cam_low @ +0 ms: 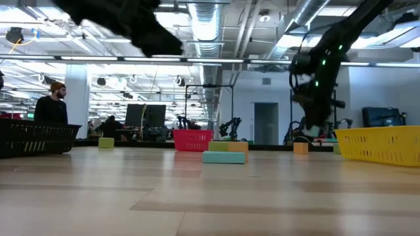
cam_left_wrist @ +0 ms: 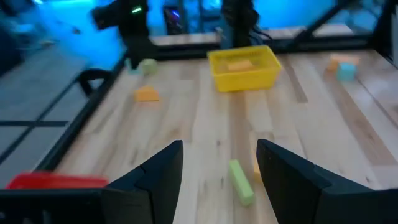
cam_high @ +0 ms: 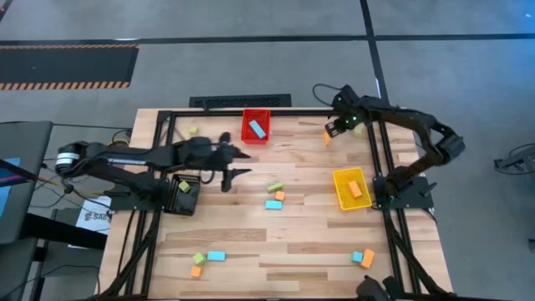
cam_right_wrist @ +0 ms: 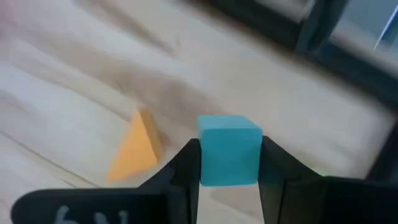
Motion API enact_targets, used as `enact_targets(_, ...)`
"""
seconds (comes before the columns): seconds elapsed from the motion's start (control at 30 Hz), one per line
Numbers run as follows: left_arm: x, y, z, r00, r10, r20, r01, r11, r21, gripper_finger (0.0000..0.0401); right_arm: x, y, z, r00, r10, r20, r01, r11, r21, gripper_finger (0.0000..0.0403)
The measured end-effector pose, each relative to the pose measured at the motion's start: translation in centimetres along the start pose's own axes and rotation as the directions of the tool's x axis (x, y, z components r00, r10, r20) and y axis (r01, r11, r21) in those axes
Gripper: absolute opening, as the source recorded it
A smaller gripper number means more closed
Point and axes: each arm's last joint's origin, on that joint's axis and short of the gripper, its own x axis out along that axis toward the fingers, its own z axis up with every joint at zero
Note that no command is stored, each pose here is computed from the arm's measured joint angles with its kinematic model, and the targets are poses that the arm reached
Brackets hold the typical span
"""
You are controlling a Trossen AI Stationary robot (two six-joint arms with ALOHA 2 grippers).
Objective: Sort & place blocks by color
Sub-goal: Put the light blue block into the red bin
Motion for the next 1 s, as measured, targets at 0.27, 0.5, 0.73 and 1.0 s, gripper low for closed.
enact_targets(0.27, -2.4, -0.4, -4.3, 0.968, 0.027, 0.251, -0.002, 0.995, -0.1, 0.0192, -4.7, 3.6, 2.4, 0.86, 0.357, 0.365, -0.352, 0.932, -0.084, 0.012)
enact_targets(0.5, -1.7, -0.5, -6.3, 0.974, 0.028, 0.224, -0.019, 0.999, -0.042, 0.0192, -4.2, 11.1, 2.0, 0.653, 0.697, 0.297, -0.616, 0.717, -0.327, 0.0128)
enact_targets(0.73, -1.1, -0.6, -6.7, 0.981, 0.01, 0.194, -0.014, 1.0, 0.02, 0.0193, -1.4, 16.9, 0.8, 0.516, 0.83, 0.211, -0.743, 0.557, -0.371, 0.0128)
enact_targets(1.0, 0.3, -1.0, -7.7, 0.982, -0.101, 0.159, 0.08, 0.988, 0.13, 0.0212, -0.3, 21.3, -0.3, 0.264, 0.95, 0.165, -0.865, 0.308, -0.396, 0.013)
